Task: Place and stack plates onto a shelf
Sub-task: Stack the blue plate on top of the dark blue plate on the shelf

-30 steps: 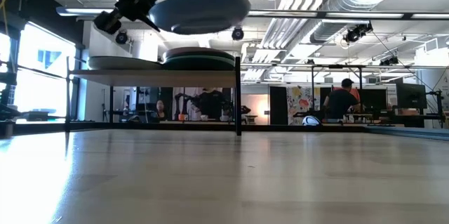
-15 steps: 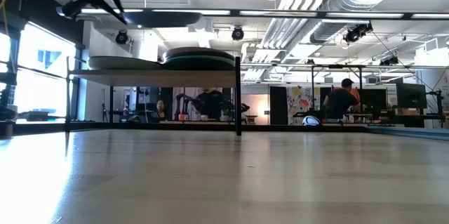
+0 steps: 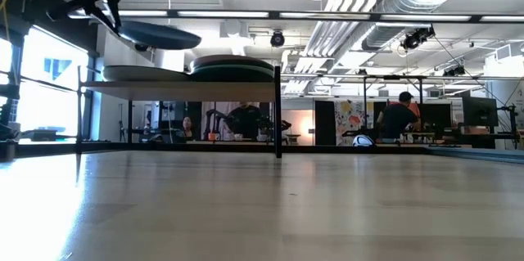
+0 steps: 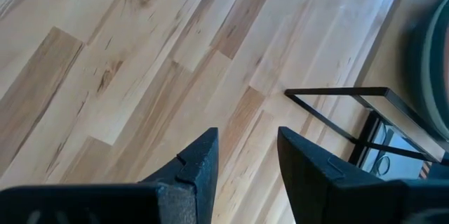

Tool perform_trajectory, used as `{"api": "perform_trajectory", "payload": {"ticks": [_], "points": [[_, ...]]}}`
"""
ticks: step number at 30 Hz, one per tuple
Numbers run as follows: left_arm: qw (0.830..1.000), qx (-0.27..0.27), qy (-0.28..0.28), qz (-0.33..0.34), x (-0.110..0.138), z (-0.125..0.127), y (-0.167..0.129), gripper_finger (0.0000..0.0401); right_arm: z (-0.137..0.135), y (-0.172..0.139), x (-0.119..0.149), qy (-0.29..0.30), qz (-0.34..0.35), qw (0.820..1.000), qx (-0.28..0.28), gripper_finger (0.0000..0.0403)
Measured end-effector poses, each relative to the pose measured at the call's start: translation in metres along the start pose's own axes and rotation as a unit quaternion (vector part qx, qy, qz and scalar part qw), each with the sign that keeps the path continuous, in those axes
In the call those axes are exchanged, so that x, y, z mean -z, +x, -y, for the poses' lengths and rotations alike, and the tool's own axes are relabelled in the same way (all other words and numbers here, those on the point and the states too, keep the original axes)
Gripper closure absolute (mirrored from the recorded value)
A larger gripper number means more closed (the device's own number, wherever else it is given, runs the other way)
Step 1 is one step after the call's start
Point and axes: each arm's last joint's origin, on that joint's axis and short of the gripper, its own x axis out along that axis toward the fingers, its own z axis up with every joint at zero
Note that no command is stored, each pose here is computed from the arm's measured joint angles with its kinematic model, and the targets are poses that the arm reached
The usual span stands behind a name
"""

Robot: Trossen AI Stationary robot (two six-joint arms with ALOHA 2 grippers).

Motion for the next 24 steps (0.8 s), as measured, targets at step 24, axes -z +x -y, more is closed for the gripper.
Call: {"api": "perform_trajectory", "payload": {"ticks": [24], "points": [[0.99, -0.122, -0.014, -0.067, -0.004, -0.01, 0.027, 0.0394, -0.002, 0.0, 0.004, 0.007, -0.022, 1.0, -0.011, 0.0279]]}}
